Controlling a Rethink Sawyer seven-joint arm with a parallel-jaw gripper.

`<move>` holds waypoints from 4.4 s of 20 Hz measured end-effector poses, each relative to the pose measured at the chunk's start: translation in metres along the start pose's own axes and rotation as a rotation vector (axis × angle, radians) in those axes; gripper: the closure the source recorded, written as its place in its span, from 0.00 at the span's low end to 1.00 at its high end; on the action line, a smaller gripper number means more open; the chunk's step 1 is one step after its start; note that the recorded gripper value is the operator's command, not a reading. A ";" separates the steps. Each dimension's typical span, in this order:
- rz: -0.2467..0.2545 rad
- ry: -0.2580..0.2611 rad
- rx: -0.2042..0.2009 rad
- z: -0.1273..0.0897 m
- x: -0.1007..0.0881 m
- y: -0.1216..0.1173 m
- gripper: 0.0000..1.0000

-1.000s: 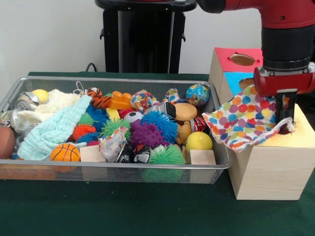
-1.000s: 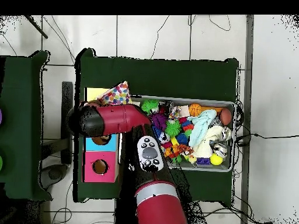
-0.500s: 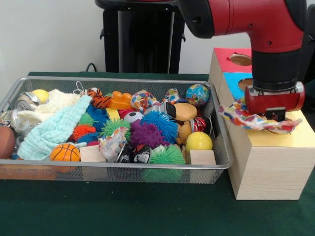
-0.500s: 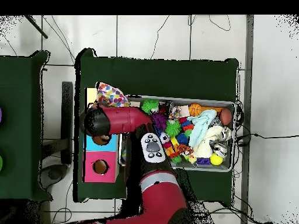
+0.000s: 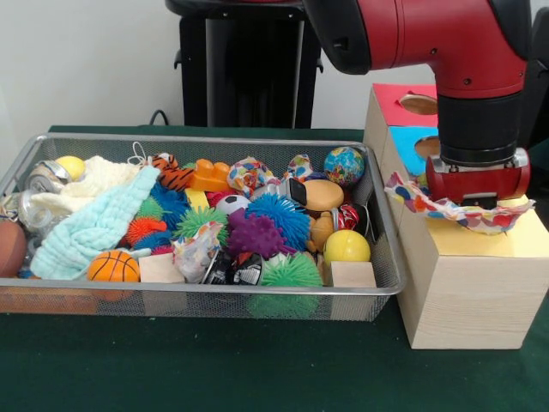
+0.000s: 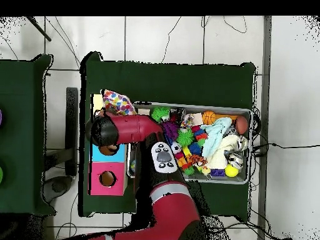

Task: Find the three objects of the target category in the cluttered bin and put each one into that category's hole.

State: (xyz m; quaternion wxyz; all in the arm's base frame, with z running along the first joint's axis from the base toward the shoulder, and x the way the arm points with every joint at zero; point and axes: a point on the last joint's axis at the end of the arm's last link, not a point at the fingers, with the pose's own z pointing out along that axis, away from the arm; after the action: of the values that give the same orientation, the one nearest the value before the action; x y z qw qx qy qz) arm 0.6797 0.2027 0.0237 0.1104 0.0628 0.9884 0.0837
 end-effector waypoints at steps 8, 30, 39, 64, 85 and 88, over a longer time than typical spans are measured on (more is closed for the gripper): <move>-0.012 -0.006 0.007 -0.007 0.001 0.004 1.00; -0.019 0.097 0.054 -0.129 -0.024 0.025 1.00; 0.012 0.089 0.056 -0.139 -0.042 0.006 1.00; 0.098 0.100 0.029 -0.152 -0.104 -0.049 1.00; 0.074 0.116 0.009 -0.129 -0.105 -0.055 1.00; 0.074 0.117 0.005 -0.127 -0.106 -0.055 1.00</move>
State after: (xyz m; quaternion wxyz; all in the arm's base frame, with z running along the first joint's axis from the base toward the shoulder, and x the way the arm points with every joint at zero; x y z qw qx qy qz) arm 0.7471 0.1143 0.1576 0.0490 0.0948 0.9903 0.0890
